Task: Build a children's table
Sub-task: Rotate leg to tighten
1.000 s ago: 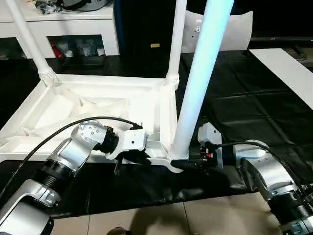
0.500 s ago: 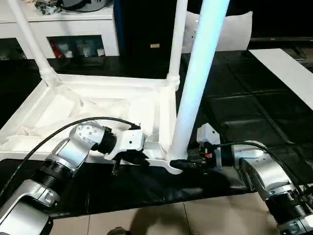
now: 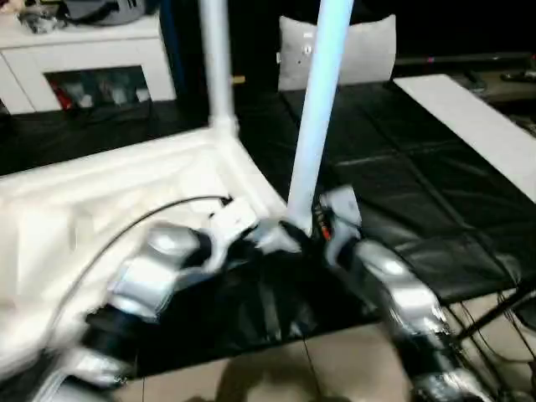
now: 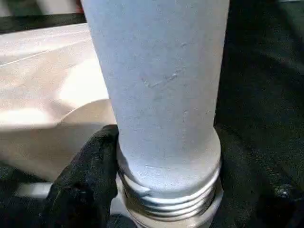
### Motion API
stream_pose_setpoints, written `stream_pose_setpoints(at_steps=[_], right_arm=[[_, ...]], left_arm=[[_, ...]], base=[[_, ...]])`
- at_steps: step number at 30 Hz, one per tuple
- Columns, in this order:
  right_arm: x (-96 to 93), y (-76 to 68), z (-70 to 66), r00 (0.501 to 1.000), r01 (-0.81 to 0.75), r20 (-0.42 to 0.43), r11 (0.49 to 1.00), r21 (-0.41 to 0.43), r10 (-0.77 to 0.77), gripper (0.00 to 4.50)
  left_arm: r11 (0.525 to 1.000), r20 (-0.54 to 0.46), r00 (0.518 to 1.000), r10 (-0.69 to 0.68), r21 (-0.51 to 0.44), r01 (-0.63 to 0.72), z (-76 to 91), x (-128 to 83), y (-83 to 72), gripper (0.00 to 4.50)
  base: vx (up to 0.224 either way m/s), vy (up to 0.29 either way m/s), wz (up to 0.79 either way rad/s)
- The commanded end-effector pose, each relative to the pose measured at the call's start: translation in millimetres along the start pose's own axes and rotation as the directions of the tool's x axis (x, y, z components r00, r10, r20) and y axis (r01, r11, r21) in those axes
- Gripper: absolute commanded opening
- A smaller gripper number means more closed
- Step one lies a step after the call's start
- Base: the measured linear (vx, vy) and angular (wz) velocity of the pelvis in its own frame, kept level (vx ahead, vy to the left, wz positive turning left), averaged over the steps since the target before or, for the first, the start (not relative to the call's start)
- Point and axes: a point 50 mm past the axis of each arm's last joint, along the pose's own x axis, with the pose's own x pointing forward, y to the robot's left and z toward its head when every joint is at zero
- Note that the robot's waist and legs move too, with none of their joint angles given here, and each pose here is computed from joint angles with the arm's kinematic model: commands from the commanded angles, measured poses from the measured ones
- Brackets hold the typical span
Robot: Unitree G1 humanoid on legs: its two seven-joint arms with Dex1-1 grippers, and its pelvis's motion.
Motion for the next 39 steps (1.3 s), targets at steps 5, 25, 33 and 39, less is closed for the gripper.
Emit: stream_pose_setpoints(at_steps=[5,25,33,39], right_arm=[[15.7,30.9,-5.0,0.999,-0.042,0.013,0.993,0.113,0.041,3.40],[-56.6,-24.1,6.3,0.955,-0.285,0.019,0.935,-0.209,0.296,4.47],[-70.5,-26.8,8.9,0.823,-0.568,-0.185,0.773,-0.282,0.537,4.47],[-69.9,-24.0,4.2,0.752,-0.659,-0.267,0.693,-0.292,0.603,4.47]], left_arm=[[0.993,0.151,0.989,0.000,0.117,-0.018,45.4,6.2,-19.2,0.00],[0.884,-0.045,0.953,-0.301,0.361,0.296,-4.0,-20.4,9.0,0.00],[0.736,-0.181,0.863,-0.472,0.458,0.498,-14.0,-27.5,6.5,0.00],[0.665,-0.232,0.819,-0.524,0.490,0.564,-13.9,-28.1,5.0,0.00]], base=[[0.000,0.000,0.00],[0.000,0.000,0.00],[0.000,0.000,0.00],[0.000,0.000,0.00]])
